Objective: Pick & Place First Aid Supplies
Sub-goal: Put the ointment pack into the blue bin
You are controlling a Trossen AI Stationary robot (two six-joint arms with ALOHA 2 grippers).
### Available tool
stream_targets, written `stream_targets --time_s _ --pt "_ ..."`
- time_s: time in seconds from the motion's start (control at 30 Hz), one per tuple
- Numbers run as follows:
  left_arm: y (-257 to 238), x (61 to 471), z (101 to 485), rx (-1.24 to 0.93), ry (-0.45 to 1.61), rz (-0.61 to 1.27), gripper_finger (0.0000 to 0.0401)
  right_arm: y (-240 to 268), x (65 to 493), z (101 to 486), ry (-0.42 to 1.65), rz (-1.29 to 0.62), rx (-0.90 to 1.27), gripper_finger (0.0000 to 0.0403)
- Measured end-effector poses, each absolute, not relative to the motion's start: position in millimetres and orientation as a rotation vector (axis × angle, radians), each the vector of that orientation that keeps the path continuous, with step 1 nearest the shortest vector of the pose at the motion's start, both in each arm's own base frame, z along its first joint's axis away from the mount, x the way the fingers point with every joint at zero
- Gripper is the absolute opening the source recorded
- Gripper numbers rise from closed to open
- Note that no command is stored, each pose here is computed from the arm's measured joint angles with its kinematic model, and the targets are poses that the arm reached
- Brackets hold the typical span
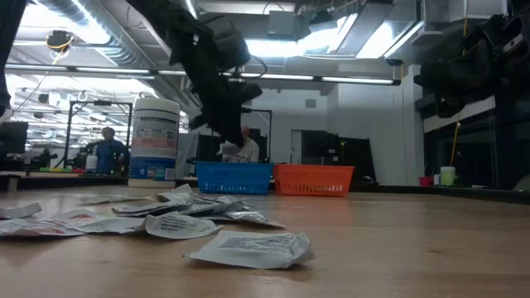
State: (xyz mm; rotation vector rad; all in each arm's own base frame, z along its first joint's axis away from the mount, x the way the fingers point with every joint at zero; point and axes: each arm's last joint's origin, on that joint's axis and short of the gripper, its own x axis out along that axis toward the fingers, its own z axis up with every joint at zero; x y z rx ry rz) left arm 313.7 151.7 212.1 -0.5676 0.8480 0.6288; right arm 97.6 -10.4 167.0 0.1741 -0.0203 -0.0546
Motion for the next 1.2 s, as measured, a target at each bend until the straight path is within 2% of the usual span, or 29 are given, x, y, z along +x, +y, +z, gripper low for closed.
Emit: stream_targets --time_s 0.37,0.87,1.0,1.2 --pt "165 314 207 -0.517 0.829 0.629 0.0017 -10 98 167 -0.021 -0.054 0.174 0.0100" --pt "168 319 211 -0.503 0.770 0.567 0.0164 -10 98 167 -0.021 -0.054 0.174 0.0100" --pt "167 318 217 -0.457 0.756 0.543 0.0171 -10 98 167 -0.020 -0.054 0.174 0.0100" --pt "156 317 233 -0.327 0.741 0.484 0.0163 -10 98 167 -0.021 -0.054 0.174 0.0100"
